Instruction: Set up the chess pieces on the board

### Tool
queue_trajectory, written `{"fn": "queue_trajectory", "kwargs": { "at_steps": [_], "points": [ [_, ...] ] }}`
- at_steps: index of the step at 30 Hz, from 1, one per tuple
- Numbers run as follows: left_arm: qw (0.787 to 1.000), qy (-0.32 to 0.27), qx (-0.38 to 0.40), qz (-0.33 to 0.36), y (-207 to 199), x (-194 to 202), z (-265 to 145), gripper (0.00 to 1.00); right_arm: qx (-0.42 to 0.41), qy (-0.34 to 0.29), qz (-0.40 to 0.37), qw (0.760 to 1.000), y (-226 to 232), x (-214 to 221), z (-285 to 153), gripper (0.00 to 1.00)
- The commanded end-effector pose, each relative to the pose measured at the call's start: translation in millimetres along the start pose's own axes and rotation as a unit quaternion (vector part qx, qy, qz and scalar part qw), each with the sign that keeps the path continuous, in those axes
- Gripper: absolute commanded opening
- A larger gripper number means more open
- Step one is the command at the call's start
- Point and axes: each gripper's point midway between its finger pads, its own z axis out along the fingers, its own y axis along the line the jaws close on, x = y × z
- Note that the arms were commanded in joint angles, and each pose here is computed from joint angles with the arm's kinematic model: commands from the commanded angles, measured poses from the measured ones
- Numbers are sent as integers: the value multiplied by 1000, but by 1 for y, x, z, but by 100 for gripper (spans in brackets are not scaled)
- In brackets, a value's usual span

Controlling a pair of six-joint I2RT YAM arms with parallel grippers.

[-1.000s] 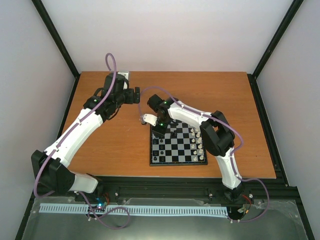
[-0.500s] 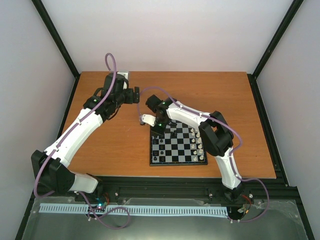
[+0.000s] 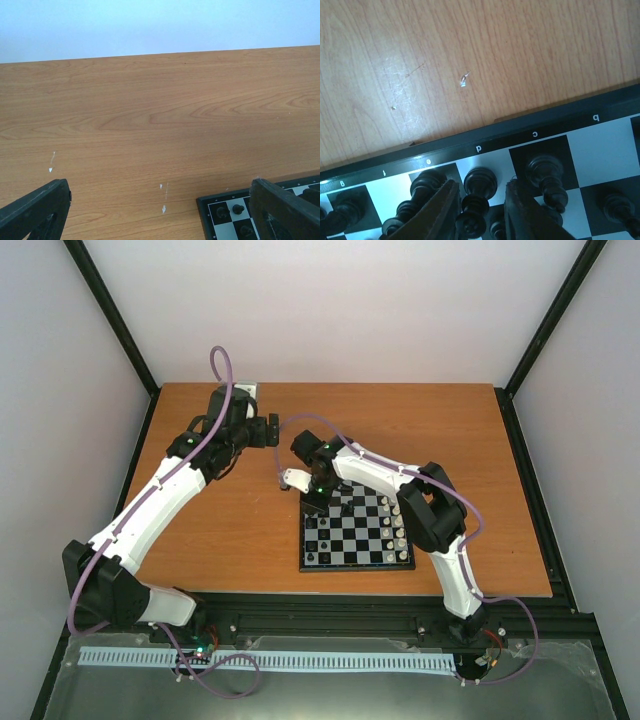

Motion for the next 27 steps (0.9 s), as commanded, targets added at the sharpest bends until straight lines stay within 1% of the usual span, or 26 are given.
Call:
{"fn": "queue_trajectory", "kwargs": {
  "at_steps": [1, 6, 10, 11, 15, 17, 19, 22, 25, 27],
  "points": [
    [1000, -9, 2, -2, 0, -5, -1, 100, 29, -34, -9, 999, 5, -19, -37, 28],
    [999, -9, 39, 8, -13, -1, 3, 100, 53, -75, -2, 996, 2, -21, -87, 34],
    [997, 10, 72, 28, -24, 12, 10, 100, 62, -111, 20, 992, -6, -6, -125, 36],
    [996, 17, 81, 32, -28, 15, 12, 98, 67, -119, 30, 990, -11, 2, -134, 36],
    [987, 50, 147, 47, -55, 27, 22, 79, 77, -151, 84, 982, -26, 48, -158, 36],
    [980, 82, 175, 53, -74, 40, 27, 72, 80, -169, 112, 976, -28, 73, -167, 36],
    [970, 121, 197, 77, -99, 58, 30, 64, 92, -183, 133, 970, -28, 97, -173, 36],
    [953, 154, 225, 132, -142, 84, 28, 61, 117, -202, 154, 960, -24, 128, -179, 37],
    [942, 186, 215, 178, -167, 112, 33, 61, 125, -209, 167, 955, -22, 147, -175, 37],
    [937, 199, 209, 195, -177, 126, 38, 61, 126, -203, 173, 955, -23, 153, -170, 37]
  ]
}}
